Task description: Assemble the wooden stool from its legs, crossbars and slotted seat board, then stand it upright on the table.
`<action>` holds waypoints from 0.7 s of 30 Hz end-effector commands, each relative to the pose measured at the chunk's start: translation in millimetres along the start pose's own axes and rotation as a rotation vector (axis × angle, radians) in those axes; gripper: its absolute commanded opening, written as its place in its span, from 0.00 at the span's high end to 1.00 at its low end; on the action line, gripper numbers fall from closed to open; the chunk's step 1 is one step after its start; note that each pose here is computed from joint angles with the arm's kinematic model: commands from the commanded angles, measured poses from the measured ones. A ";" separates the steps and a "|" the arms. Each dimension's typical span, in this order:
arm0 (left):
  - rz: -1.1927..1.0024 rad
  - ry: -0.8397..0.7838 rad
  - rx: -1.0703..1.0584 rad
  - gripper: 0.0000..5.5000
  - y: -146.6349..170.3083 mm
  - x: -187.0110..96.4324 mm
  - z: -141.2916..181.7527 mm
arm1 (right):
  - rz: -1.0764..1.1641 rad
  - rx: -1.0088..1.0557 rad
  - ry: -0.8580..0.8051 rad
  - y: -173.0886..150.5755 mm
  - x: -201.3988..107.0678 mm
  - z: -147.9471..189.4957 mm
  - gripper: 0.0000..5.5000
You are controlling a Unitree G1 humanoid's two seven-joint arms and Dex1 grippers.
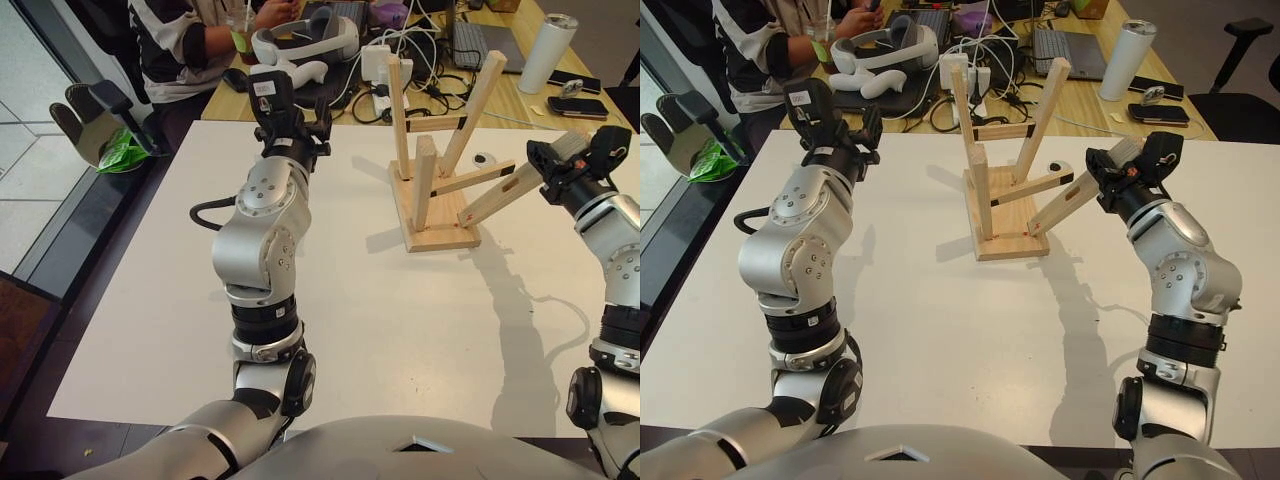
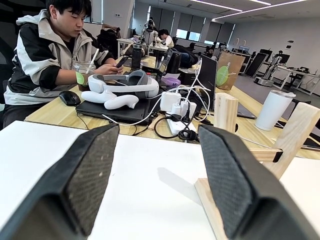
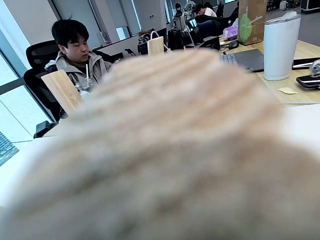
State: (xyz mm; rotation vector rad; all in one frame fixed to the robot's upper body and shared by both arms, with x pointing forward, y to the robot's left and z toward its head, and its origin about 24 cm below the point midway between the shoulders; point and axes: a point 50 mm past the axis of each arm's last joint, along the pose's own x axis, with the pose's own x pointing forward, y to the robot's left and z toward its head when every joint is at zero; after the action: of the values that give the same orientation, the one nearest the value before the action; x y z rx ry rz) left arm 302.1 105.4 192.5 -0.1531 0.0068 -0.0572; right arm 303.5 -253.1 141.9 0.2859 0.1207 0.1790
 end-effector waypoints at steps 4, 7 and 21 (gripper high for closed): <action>0.003 0.010 0.005 0.47 -2.0 -0.3 -1.3 | -0.009 0.187 0.016 -18.3 -5.6 -6.7 0.82; 0.002 0.008 0.003 0.47 -3.6 0.4 -1.9 | 0.081 0.215 0.021 -18.1 -4.1 -1.4 0.82; 0.027 0.007 -0.012 0.47 -3.2 -0.6 -5.7 | 0.451 -0.098 0.047 27.6 31.5 46.7 0.82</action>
State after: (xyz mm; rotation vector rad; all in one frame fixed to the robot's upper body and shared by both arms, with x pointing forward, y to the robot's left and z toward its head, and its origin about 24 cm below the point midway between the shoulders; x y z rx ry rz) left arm 301.4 100.3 191.0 -0.1698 0.0049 -0.0461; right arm 333.9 -243.3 175.6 0.2768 0.1421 0.5831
